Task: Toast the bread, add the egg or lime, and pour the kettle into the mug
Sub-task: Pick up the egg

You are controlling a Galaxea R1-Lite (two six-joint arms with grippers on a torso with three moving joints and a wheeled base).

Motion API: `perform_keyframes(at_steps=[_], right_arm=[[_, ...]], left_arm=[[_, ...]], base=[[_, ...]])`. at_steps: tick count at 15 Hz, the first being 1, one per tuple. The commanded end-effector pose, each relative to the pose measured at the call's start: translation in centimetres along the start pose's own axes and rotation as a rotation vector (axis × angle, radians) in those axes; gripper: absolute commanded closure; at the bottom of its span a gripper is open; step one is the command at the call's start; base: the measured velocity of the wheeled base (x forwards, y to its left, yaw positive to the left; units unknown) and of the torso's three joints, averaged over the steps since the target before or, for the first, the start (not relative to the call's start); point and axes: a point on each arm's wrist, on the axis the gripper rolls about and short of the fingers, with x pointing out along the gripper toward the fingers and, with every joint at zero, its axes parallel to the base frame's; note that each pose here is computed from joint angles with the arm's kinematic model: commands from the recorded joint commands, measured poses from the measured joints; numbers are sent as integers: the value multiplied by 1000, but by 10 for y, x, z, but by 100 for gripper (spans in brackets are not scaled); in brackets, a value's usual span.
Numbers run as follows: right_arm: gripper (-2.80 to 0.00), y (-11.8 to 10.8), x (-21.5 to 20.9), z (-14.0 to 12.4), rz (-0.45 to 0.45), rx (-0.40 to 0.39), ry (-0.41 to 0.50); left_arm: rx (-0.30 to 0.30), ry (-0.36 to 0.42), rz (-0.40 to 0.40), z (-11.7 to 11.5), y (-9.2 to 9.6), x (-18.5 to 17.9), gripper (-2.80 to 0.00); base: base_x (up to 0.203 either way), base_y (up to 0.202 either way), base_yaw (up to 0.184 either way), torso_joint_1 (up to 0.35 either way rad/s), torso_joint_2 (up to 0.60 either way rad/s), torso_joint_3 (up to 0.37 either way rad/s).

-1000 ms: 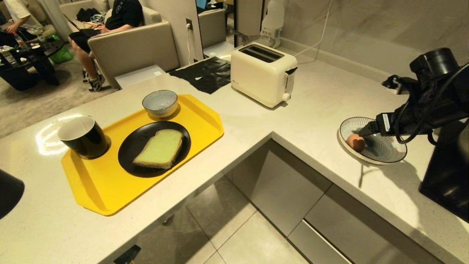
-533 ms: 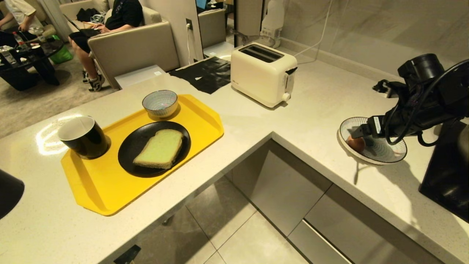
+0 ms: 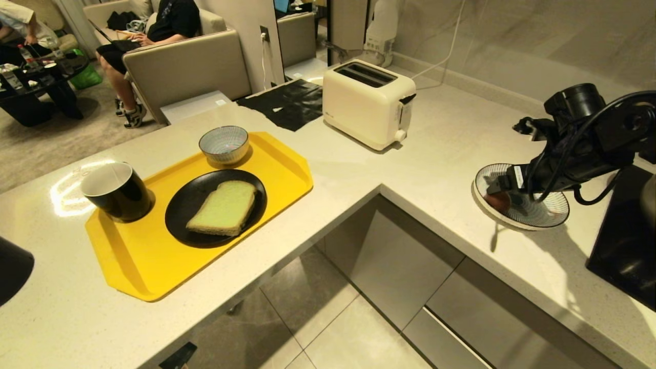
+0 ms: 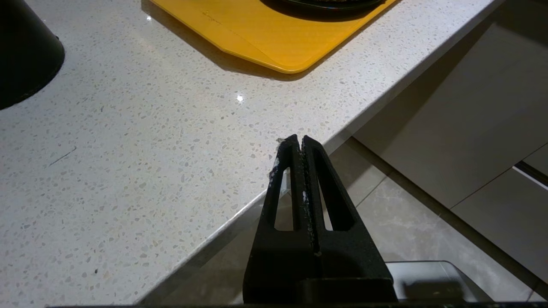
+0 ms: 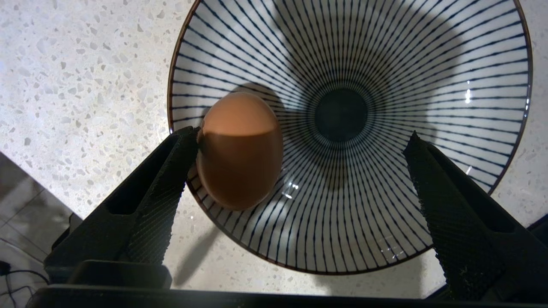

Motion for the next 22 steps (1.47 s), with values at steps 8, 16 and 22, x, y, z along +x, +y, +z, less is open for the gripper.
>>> perform_keyframes(at_steps=[8, 16, 22], right_arm=[[-280, 1, 15, -2, -21, -18, 27], [-280, 1, 17, -5, -25, -26, 39], [-280, 1, 17, -5, -22, -38, 41]], left_arm=[[-1, -1, 0, 0, 0, 0, 0], [0, 0, 0, 0, 0, 0, 0], [0, -1, 1, 0, 0, 0, 0]], base=[[0, 0, 0, 0, 0, 0], [0, 0, 0, 0, 0, 0], [0, 0, 0, 0, 0, 0]])
